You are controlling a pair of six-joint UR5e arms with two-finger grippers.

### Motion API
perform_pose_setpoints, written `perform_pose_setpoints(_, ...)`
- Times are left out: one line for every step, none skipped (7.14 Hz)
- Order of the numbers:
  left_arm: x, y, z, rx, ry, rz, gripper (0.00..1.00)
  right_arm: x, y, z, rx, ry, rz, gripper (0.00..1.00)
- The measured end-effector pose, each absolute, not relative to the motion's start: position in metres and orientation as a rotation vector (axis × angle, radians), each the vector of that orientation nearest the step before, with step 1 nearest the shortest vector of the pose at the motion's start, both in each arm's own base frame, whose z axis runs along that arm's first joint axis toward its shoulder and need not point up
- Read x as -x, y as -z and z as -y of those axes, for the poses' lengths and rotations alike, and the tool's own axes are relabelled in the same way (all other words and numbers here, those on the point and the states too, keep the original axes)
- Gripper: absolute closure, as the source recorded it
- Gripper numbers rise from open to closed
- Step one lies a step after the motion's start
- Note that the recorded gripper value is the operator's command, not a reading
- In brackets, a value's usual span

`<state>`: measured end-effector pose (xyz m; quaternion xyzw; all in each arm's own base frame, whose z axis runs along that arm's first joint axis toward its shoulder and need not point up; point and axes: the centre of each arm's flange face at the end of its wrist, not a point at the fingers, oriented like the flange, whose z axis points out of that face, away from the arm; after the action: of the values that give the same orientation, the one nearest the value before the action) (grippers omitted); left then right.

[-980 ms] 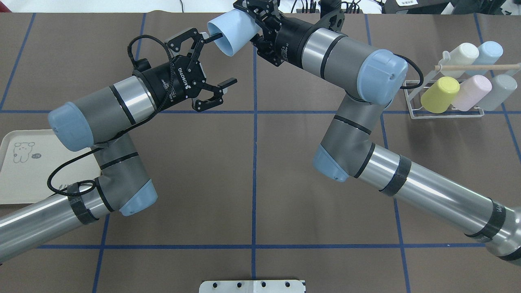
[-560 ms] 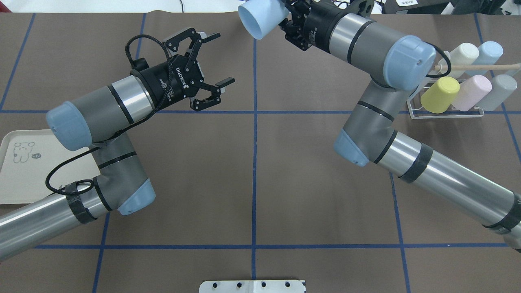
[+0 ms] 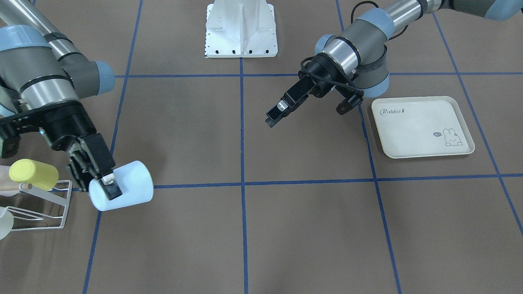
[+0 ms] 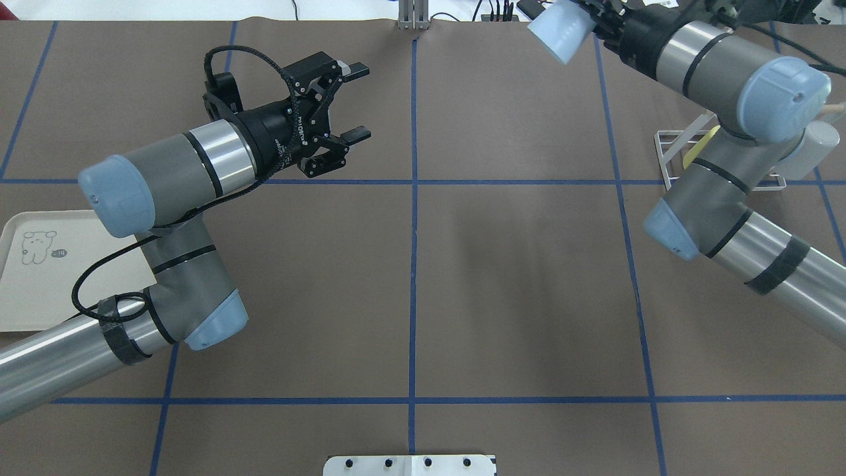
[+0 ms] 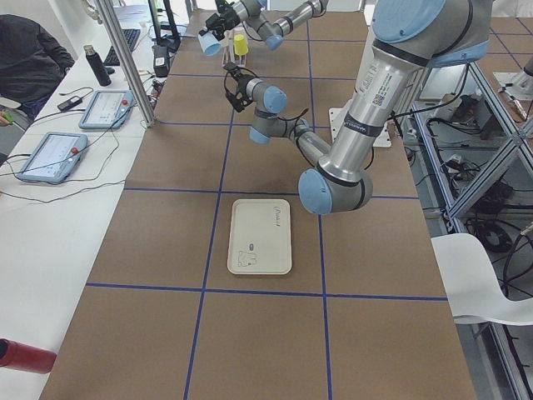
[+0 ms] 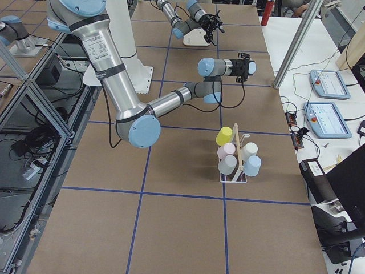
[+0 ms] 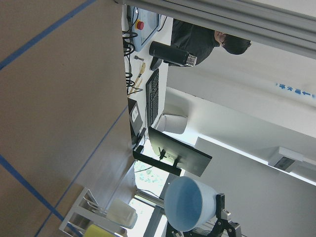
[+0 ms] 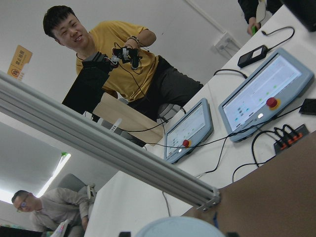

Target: Transfer IKEA cup to right arm and place on rack

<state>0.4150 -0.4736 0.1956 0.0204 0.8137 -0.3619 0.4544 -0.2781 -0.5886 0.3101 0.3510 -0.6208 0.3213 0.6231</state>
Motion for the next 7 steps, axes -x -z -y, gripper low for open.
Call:
perform_pose_setpoints(-0.408,-0.191,0.469,-0.138,0.853,-1.926,0.0,0.261,-0.327,0.599,-0.862,-0.703,1.291,1.0)
perform_pose_setpoints(-0.396,-0.194,0.46,-0.217,0.808,-1.843,0.0,0.25,-0.337,0.608,-0.908,-0.674,1.165,1.0)
perform_pose_setpoints(-0.381,-0.201,0.45,-0.289,0.76,-1.766,0.0,0.243,-0.349,0.615,-0.955,-0.633,1.025,1.0)
perform_pose_setpoints(-0.368,-0.209,0.443,-0.342,0.726,-1.707,0.0,0.236,-0.366,0.615,-1.001,-0.569,0.882,1.0)
perform_pose_setpoints(-0.36,-0.22,0.44,-0.374,0.706,-1.663,0.0,0.227,-0.387,0.609,-1.033,-0.491,0.76,1.0)
perform_pose_setpoints(-0.356,-0.232,0.438,-0.394,0.692,-1.63,0.0,0.218,-0.404,0.602,-1.051,-0.426,0.678,1.0)
perform_pose_setpoints(-0.354,-0.24,0.437,-0.403,0.684,-1.61,0.0,0.21,-0.417,0.596,-1.057,-0.382,0.627,1.0)
